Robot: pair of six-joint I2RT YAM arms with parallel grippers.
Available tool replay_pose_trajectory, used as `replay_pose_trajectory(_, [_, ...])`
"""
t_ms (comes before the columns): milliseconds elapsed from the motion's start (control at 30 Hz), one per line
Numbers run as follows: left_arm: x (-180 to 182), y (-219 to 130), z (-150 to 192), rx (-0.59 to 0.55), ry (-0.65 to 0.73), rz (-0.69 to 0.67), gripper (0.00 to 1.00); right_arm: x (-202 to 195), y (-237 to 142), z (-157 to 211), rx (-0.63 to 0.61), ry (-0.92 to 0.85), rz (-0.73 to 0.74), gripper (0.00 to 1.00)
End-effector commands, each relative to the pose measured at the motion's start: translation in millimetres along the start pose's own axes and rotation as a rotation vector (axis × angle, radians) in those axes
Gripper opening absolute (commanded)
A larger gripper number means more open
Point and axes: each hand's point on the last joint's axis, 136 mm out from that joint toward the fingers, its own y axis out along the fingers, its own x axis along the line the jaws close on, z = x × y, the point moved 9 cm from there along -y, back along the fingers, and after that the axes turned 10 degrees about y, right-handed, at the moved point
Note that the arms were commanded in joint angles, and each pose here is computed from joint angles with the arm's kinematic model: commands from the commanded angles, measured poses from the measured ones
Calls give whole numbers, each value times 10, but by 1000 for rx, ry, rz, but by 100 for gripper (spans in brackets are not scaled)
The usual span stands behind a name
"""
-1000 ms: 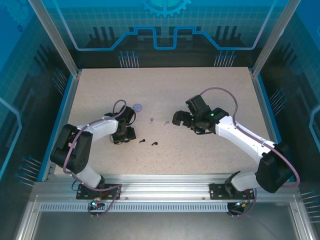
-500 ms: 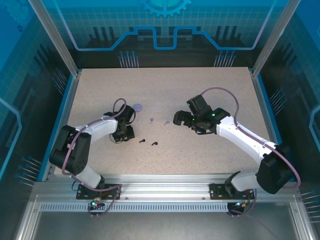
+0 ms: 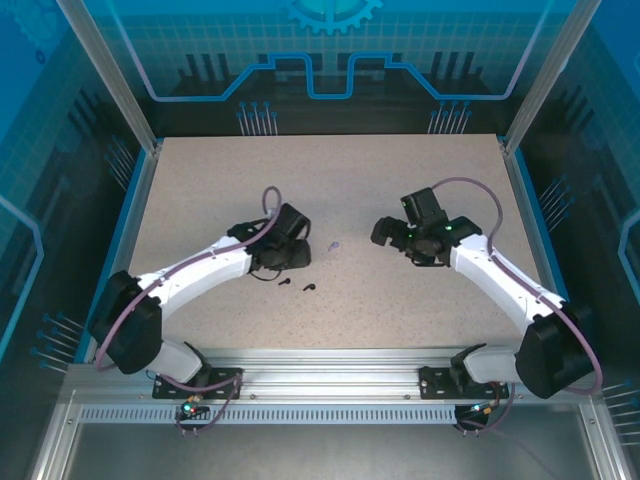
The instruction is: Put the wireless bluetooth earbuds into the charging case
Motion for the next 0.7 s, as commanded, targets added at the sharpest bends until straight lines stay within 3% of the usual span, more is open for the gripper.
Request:
replay_pose_trajectory(0, [-314, 70, 12, -16, -21, -12, 28, -173, -49, -31, 3, 16, 20, 100])
replay_pose_trajectory(267, [-1011, 425, 197, 57, 91, -57, 28, -427, -102, -181, -13, 104, 15, 100])
replay_pose_trajectory(667, [-1453, 907, 425, 147, 162, -124, 29, -607, -116, -246, -10, 153, 9, 100])
